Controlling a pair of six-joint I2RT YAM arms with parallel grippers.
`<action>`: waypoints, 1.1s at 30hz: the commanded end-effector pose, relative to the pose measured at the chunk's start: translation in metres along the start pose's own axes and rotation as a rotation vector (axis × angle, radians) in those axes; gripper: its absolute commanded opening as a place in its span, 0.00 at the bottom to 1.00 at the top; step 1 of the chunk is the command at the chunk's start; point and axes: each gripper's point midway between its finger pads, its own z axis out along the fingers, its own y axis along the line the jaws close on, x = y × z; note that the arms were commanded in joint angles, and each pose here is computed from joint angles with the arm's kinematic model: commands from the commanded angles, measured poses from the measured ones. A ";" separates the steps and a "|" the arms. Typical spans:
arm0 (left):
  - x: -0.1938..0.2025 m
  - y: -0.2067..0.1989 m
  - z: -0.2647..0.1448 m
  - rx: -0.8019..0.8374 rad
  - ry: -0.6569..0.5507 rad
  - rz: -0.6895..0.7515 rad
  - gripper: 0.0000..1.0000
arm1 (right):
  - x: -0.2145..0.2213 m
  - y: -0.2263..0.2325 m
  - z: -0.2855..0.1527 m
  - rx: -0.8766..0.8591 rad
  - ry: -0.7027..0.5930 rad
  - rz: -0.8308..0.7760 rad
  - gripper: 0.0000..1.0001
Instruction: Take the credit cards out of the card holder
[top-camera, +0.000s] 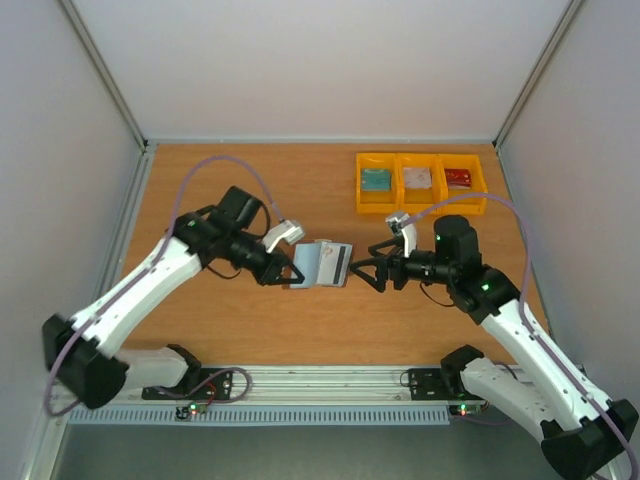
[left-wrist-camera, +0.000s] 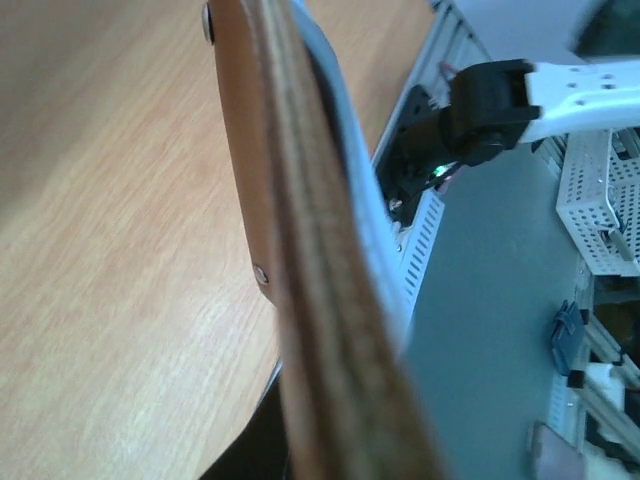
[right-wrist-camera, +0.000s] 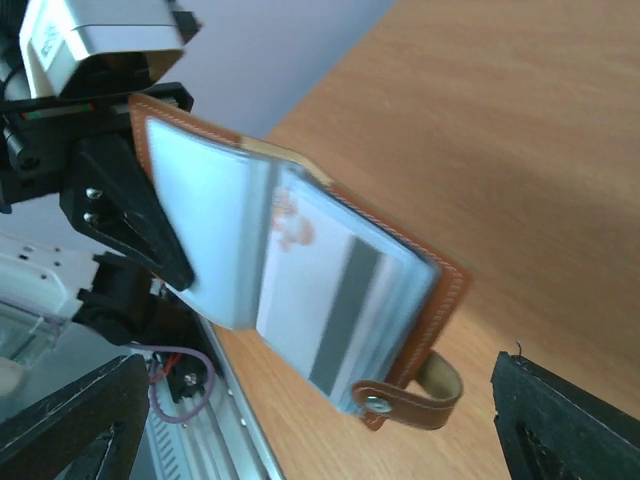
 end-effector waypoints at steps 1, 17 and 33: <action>-0.020 -0.046 -0.031 0.074 -0.248 0.287 0.00 | -0.023 0.039 -0.023 -0.109 -0.074 -0.101 0.94; 0.002 -0.107 -0.099 0.042 -0.542 0.455 0.00 | -0.057 0.105 -0.057 -0.346 -0.172 -0.206 0.90; -0.012 -0.089 -0.107 0.005 -0.617 0.354 0.00 | -0.023 0.135 -0.030 -0.454 -0.070 -0.404 0.85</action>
